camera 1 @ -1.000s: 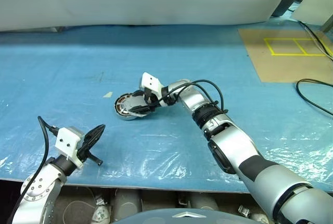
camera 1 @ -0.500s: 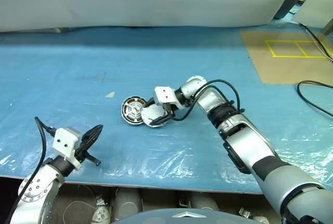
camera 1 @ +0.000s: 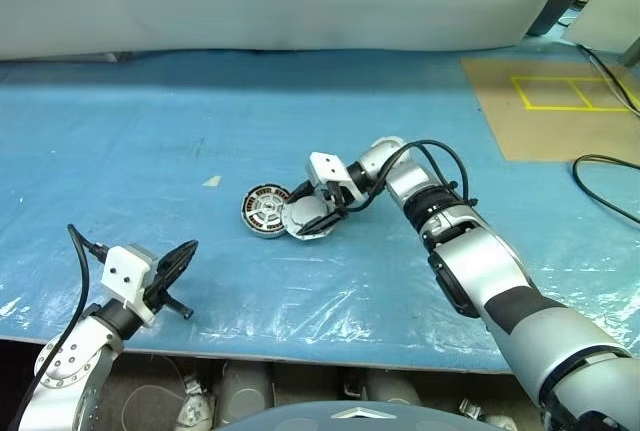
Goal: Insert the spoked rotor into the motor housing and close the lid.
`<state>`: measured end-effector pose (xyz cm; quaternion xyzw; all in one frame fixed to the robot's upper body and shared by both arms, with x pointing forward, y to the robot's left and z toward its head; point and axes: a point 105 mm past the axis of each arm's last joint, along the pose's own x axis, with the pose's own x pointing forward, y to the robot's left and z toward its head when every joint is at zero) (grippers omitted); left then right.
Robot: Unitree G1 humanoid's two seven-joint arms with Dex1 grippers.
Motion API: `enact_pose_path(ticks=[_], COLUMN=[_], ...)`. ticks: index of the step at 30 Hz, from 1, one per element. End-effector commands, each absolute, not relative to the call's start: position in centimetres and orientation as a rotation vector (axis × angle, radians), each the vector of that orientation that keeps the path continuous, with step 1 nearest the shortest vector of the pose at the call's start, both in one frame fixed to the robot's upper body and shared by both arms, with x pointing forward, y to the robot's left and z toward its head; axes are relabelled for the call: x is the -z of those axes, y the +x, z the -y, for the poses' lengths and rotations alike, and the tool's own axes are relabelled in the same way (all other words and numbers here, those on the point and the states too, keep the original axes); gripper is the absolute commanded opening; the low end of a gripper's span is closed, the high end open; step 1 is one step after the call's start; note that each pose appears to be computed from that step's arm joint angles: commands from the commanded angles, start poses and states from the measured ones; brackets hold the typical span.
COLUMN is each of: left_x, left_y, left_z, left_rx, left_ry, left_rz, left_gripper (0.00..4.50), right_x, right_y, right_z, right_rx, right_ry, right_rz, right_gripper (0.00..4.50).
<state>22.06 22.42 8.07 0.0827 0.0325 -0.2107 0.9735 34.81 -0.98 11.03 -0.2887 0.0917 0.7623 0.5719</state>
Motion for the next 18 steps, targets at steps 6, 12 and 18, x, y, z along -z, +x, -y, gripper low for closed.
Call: enact_pose_path(ticks=[6,12,18], left_x=[-8.8,-8.5,-8.2], left_y=[22.5,22.5,22.8], left_z=[-22.0,-21.9,-21.4], left_rx=[0.444,0.445,0.458], left_ry=[0.177,0.169,0.162], left_rz=[-0.032,-0.039,-0.041], left_gripper=[0.0,0.0,0.0], right_x=[-16.1,-14.1,-10.4], right_y=[38.9,41.1,41.4], right_z=[-2.2,-3.3,-4.2], right_rx=[-1.446,-1.155,-0.947], right_ry=[-0.496,-0.281,-0.222], right_rz=[-0.036,-0.161,-0.244], right_gripper=[3.0,3.0,3.0])
